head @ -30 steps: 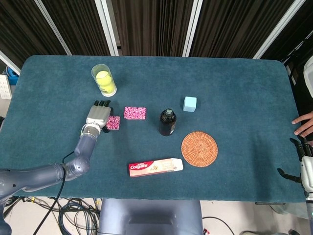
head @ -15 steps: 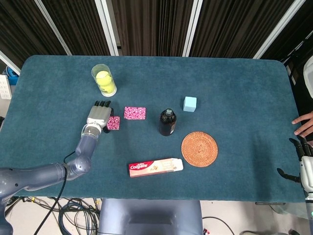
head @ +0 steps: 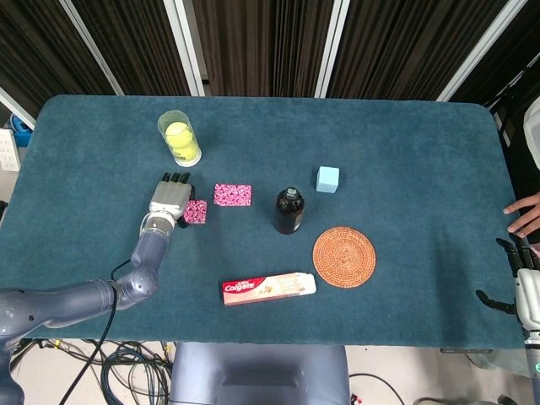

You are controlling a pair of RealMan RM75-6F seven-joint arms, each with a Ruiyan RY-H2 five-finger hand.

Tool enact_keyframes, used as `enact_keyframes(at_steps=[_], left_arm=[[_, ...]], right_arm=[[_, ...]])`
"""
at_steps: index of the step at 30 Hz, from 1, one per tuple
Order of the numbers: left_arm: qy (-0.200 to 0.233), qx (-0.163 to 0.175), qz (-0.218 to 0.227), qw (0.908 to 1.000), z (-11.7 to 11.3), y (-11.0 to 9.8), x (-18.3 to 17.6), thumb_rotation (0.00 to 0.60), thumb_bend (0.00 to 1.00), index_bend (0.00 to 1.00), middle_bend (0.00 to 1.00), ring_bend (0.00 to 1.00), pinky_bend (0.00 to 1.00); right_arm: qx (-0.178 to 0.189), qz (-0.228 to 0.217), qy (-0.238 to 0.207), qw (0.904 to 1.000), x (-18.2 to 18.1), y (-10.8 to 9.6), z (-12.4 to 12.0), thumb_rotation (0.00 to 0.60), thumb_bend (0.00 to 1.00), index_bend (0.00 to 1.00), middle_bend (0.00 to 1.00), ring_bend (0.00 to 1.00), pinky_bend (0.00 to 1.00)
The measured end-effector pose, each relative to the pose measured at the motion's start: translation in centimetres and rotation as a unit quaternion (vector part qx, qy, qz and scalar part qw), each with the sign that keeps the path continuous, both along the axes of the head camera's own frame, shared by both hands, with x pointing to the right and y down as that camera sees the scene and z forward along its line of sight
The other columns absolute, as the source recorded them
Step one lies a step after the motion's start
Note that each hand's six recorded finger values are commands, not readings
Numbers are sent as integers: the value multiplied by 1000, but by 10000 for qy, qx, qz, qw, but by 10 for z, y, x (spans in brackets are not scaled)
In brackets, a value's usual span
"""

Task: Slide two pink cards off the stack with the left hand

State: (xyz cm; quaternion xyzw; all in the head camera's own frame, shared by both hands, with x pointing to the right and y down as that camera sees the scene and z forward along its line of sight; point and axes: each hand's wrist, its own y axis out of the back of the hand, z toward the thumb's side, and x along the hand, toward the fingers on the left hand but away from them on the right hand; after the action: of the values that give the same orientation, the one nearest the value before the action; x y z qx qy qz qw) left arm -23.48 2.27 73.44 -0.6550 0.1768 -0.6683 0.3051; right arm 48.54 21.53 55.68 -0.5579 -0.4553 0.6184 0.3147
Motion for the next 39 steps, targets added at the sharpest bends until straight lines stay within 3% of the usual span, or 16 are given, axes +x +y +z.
enact_keyframes(at_steps=[15, 39], left_arm=[[-16, 4, -19, 10000, -1, -1, 2, 600, 298, 468, 134, 0, 0], [7, 28, -3, 10000, -11, -3, 4, 600, 300, 483, 145, 0, 0]], right_arm=[[13, 1, -26, 10000, 0, 0, -1, 600, 112, 138, 63, 126, 234], [10, 25, -19, 10000, 1, 0, -1, 600, 112, 144, 63, 126, 234]])
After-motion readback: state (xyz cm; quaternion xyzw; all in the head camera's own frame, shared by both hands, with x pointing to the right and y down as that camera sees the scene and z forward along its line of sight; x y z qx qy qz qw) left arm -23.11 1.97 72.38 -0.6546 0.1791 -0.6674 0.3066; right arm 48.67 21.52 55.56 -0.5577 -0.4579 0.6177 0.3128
